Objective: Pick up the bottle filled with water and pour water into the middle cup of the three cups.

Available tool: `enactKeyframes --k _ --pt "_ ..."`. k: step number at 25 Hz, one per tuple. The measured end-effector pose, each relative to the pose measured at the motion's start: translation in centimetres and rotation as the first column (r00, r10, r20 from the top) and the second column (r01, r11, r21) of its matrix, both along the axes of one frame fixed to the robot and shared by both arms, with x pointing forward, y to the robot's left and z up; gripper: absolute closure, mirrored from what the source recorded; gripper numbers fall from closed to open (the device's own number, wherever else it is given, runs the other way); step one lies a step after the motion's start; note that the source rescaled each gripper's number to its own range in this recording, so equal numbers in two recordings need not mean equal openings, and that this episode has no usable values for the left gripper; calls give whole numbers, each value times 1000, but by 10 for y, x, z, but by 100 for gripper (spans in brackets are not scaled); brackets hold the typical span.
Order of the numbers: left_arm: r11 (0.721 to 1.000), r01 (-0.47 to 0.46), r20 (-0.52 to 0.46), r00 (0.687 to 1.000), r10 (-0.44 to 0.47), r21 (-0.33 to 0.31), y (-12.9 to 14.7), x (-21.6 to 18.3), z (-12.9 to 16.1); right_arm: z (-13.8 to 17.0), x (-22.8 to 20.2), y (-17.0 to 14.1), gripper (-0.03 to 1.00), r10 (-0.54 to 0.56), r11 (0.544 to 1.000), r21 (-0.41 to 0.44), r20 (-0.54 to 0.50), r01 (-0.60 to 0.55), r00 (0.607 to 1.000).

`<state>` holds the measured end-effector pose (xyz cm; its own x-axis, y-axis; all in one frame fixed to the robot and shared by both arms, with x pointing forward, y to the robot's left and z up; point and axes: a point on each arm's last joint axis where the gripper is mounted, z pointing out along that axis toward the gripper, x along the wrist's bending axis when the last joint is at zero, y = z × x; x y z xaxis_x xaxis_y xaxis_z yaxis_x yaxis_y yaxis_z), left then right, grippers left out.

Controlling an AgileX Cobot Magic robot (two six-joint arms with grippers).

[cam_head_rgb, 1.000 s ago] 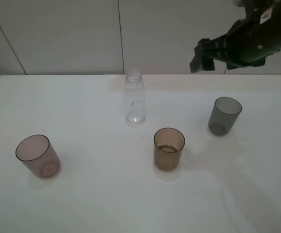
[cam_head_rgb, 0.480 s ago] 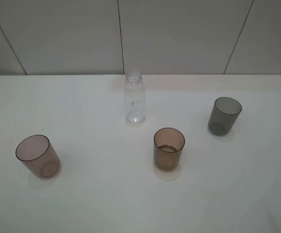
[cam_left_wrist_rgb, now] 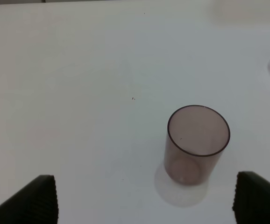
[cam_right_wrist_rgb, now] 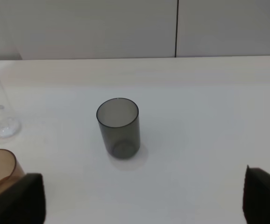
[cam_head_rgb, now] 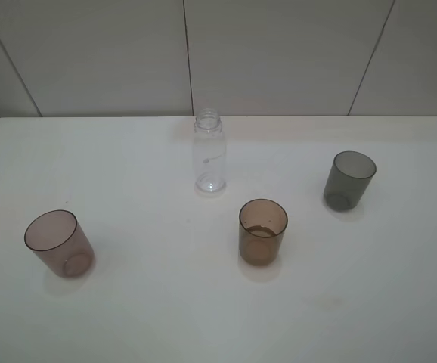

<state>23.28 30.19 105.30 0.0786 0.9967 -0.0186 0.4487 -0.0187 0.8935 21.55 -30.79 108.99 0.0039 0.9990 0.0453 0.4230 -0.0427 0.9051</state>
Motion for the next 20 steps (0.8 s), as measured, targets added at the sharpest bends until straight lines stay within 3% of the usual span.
enactKeyframes --k 8,20 --pt "1000 0 0 1000 0 0 0 0 0 -32 14 2 -3 10 1000 -4 -32 -10 999" --pt "1000 0 0 1000 0 0 0 0 0 -33 15 3 -3 -88 996 -9 -17 88 996"
